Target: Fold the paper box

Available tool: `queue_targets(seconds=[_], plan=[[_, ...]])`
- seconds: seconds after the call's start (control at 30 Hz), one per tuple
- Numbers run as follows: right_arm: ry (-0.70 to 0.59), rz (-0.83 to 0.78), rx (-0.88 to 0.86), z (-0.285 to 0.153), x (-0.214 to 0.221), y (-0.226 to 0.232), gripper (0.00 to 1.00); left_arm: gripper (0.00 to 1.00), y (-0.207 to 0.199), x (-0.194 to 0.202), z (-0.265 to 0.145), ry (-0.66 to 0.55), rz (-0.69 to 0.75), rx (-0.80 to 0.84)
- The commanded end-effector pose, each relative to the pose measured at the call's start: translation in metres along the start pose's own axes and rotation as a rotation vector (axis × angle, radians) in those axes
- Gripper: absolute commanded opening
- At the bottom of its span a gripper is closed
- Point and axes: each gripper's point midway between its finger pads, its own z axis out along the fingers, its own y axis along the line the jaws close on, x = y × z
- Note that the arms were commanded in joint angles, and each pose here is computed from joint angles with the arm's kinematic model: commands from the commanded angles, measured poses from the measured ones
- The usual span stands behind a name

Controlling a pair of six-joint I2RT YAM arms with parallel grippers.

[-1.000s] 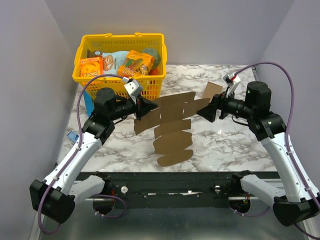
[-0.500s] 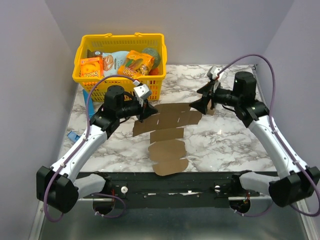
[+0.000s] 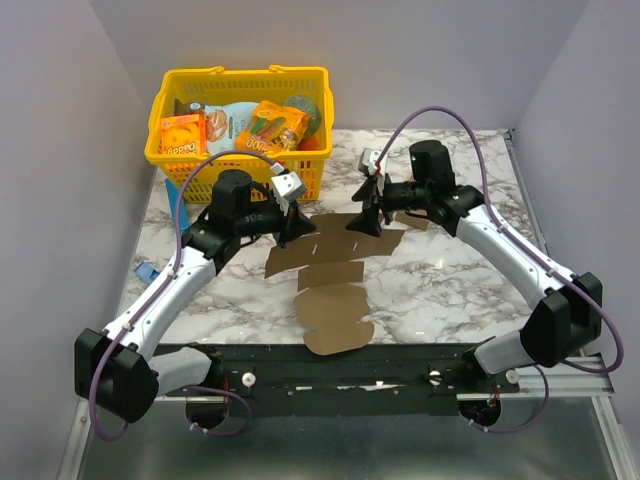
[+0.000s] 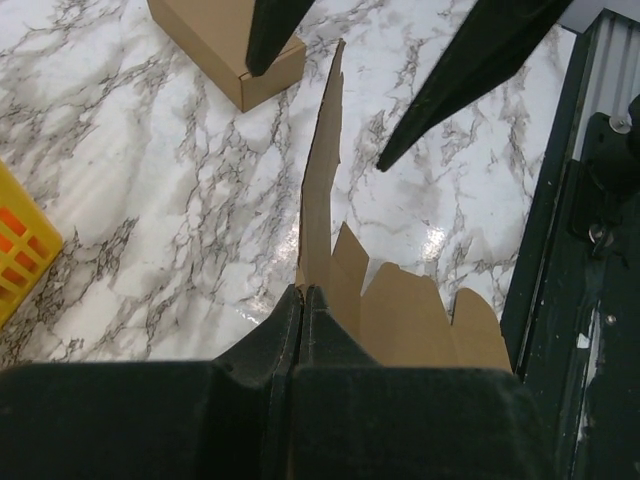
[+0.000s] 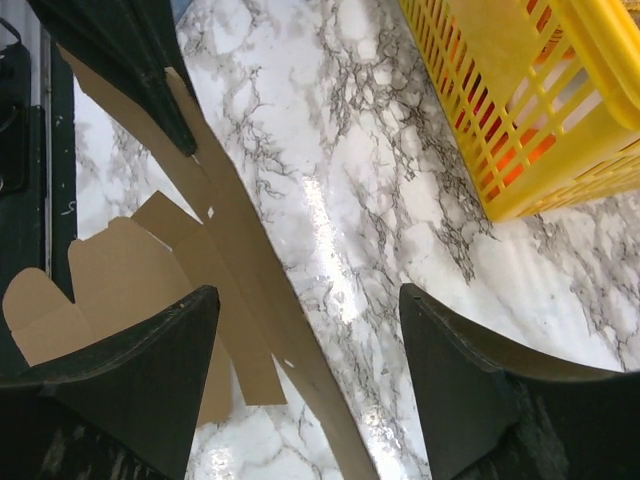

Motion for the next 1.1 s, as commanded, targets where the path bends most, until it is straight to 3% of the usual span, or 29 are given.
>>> queue_targets(seconds=[0.0,0.2,0.37,0.47,0.5,0.53,0.6,0.63,0.67,0.7,0.93,1.07], plan=[[-0.022,-0.025,-0.078,0.010,-0.011,0.008,0.77,0.00,-0.014,-0.016,-0.005,-0.029,0.030,0.060],[-0.011,0.037,-0.150,0.018,-0.001,0.025,0.53,0.00,-0.011,-0.017,-0.002,-0.022,0.018,0.061],[0.009,0.090,-0.183,0.022,0.010,0.034,0.43,0.00,-0.006,-0.018,0.000,-0.023,0.015,0.045],[0.031,0.114,-0.180,0.023,0.015,0.036,0.28,0.00,-0.002,-0.019,0.000,-0.025,0.011,0.021],[0.043,0.119,-0.166,0.023,0.017,0.035,0.15,0.00,0.000,-0.020,0.000,-0.027,0.002,0.010],[0.054,0.124,-0.154,0.023,0.020,0.033,0.11,0.02,0.007,-0.021,0.000,-0.026,-0.005,-0.030],[0.065,0.107,-0.109,0.022,0.021,0.029,0.02,0.46,0.016,-0.023,-0.001,-0.027,-0.038,-0.083],[0.105,0.112,-0.040,0.022,0.035,0.021,0.02,0.65,0.030,-0.026,-0.004,-0.032,-0.051,-0.155],[0.113,0.108,-0.002,0.021,0.039,0.017,0.01,0.78,0.037,-0.029,-0.006,-0.040,-0.048,-0.192],[0.102,0.073,0.078,0.018,0.035,0.005,0.01,0.99,0.043,-0.030,-0.009,-0.049,-0.075,-0.226],[0.156,0.052,0.333,0.001,0.054,-0.022,0.01,0.99,0.074,-0.041,-0.043,-0.151,-0.123,-0.437],[0.197,0.034,0.440,-0.002,0.065,-0.029,0.01,0.99,0.080,-0.035,-0.047,-0.146,-0.160,-0.491]])
